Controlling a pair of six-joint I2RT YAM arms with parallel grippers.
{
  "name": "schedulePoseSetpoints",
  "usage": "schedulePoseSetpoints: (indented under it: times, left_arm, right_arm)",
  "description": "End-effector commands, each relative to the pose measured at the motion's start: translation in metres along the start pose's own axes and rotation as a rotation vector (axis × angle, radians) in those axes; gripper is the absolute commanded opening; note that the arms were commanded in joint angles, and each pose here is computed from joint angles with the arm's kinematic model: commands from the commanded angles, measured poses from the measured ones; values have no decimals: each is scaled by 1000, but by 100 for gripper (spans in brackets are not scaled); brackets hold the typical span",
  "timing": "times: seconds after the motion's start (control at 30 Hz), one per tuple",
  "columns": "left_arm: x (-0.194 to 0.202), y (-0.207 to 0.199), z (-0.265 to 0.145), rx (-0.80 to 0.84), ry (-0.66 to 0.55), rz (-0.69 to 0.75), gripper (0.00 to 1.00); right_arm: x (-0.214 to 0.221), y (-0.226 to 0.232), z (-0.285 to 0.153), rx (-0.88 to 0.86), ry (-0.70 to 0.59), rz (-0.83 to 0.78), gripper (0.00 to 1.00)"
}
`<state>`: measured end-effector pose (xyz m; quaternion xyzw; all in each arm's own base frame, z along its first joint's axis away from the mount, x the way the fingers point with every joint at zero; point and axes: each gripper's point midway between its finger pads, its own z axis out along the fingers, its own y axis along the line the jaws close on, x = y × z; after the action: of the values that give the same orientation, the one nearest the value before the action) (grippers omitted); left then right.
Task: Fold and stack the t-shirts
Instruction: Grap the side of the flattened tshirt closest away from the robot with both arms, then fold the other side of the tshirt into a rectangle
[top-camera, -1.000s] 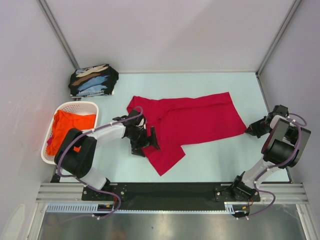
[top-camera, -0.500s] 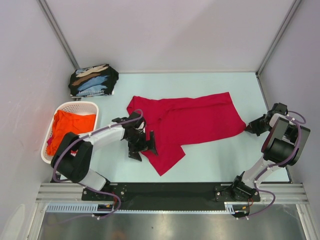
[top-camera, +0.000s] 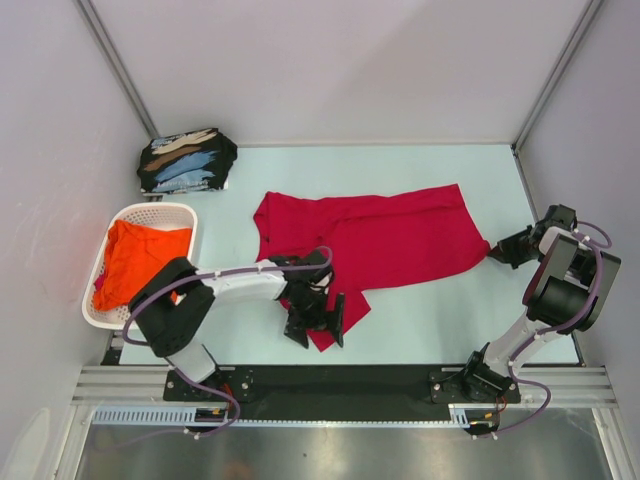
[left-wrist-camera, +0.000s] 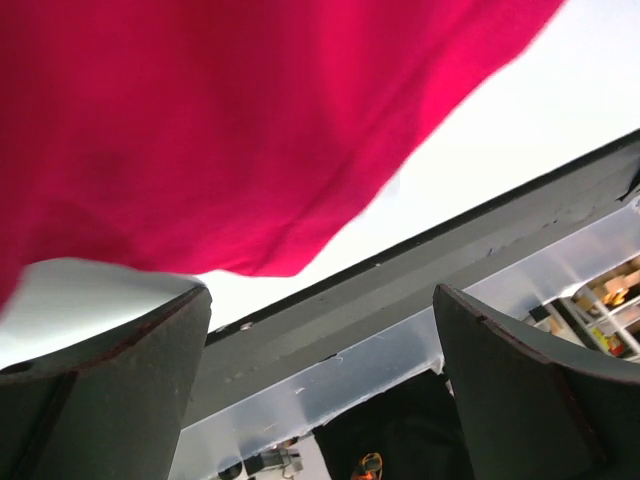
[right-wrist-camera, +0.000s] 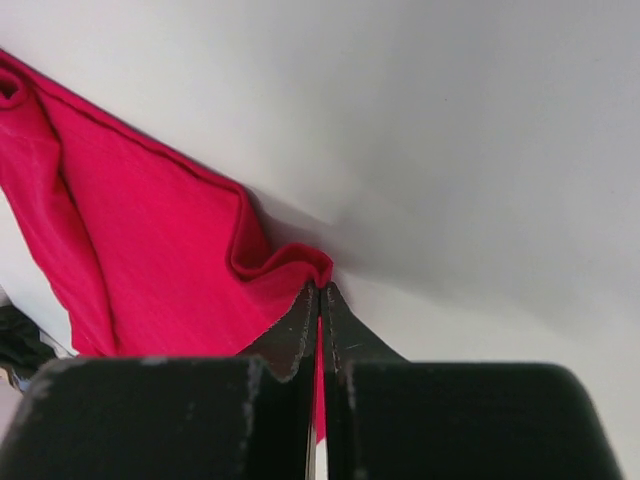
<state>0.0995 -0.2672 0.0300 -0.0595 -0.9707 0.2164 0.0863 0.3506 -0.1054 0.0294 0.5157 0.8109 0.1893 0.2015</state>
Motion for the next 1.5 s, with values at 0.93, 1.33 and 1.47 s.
schedulePoseSetpoints:
  times: [0.93, 1.33, 1.47]
  left_arm:
    - [-22, 13, -74, -331, -260, -55, 0]
    - [-119, 42, -146, -354, -496, -136, 0]
    - [-164, 57, -165, -354, -542, -168, 0]
  right_arm:
    - [1, 62, -47, -202, -38, -52, 0]
    - [-15, 117, -55, -310, -87, -112, 0]
    - [-24, 138, -41, -349, -93, -133, 0]
